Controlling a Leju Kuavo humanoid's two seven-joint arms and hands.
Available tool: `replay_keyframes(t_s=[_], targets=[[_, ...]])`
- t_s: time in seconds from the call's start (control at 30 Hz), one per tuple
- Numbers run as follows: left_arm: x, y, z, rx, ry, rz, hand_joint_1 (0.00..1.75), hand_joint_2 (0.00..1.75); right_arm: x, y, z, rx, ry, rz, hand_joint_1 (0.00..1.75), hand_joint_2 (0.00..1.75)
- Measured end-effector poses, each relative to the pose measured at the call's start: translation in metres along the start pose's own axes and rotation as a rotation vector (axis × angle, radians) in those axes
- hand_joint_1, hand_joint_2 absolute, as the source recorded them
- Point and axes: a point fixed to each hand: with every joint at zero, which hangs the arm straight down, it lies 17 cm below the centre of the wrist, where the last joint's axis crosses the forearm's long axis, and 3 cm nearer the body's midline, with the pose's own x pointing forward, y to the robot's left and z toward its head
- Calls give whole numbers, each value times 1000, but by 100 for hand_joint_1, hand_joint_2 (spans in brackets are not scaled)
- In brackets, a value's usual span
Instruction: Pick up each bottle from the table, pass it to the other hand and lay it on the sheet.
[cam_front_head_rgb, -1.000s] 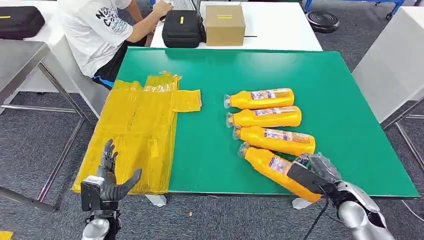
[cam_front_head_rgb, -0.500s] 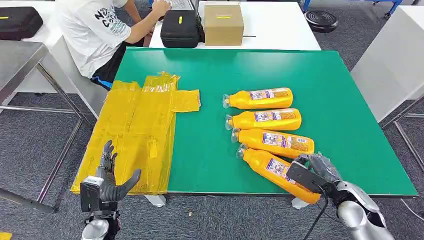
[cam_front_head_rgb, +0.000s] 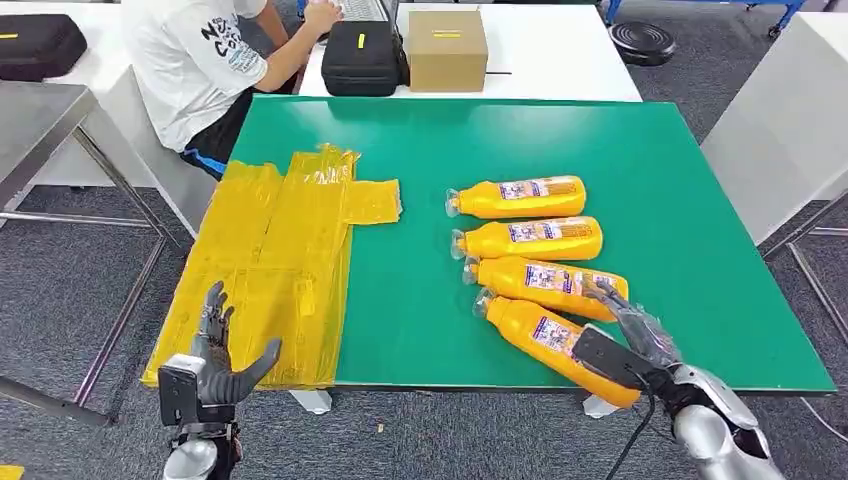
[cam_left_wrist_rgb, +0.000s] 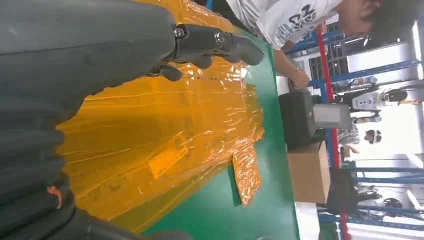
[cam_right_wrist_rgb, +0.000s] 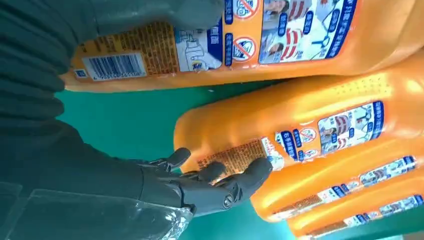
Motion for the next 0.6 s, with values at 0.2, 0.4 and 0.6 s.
replay_keyframes(t_s=[0.2,0.4,0.6], targets=[[10,3,-1,19,-36,48,0,175,1,-13,7,-33,-13,3,38,175],[15,3,-3,20,-48,57,0,175,1,-18,8,-42,-16,8,42,175],[29,10,-6,57,-99,93,0,175,8,-27,12,-87,-47,16,37,175]])
